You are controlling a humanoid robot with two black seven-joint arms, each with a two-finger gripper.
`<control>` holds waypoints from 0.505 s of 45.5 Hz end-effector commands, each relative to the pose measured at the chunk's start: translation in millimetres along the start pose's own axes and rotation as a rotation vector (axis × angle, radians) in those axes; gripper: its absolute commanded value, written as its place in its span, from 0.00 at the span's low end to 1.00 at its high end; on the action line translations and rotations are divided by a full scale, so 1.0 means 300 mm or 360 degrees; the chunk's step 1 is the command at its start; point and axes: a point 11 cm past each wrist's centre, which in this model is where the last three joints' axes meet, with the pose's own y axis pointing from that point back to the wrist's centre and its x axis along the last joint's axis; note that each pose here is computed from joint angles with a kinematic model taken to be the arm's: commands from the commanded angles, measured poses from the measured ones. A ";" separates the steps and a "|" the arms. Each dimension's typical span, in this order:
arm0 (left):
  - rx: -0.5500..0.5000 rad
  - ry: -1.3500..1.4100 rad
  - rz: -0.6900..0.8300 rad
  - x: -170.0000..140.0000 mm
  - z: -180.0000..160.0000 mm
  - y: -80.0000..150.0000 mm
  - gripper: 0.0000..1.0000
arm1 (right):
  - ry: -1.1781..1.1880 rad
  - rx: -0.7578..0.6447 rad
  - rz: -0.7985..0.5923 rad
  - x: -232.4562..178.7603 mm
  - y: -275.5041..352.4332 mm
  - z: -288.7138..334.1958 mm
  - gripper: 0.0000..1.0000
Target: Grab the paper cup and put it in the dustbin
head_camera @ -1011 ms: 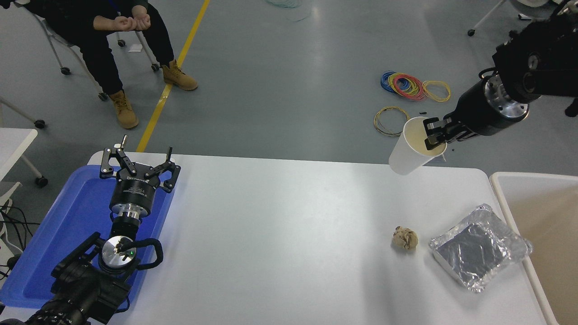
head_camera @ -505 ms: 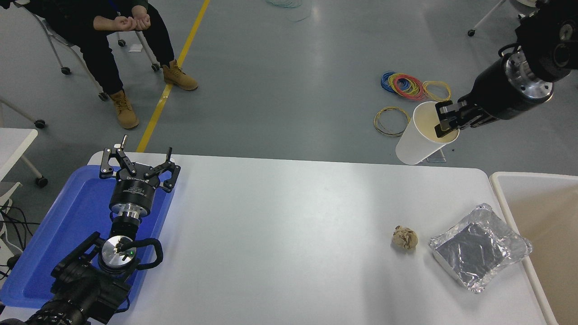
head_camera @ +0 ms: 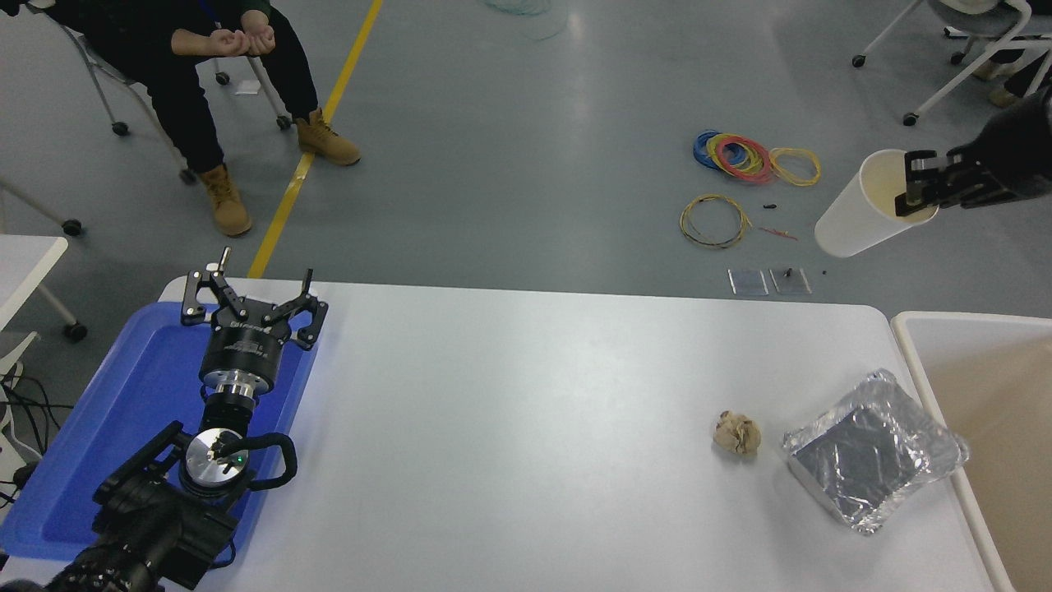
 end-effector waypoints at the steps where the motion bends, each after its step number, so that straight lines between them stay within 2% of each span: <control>1: 0.0002 -0.0001 -0.0001 0.000 0.000 0.000 1.00 | -0.0182 -0.0320 0.0236 0.021 0.022 0.370 0.00; 15: 0.0002 -0.0001 -0.0001 0.000 0.000 0.000 1.00 | -0.0305 -0.0640 0.0503 -0.119 -0.075 0.670 0.00; 23: 0.0000 0.0002 -0.0001 0.000 -0.002 0.000 1.00 | -0.0376 -0.0814 0.0673 -0.212 -0.131 0.750 0.00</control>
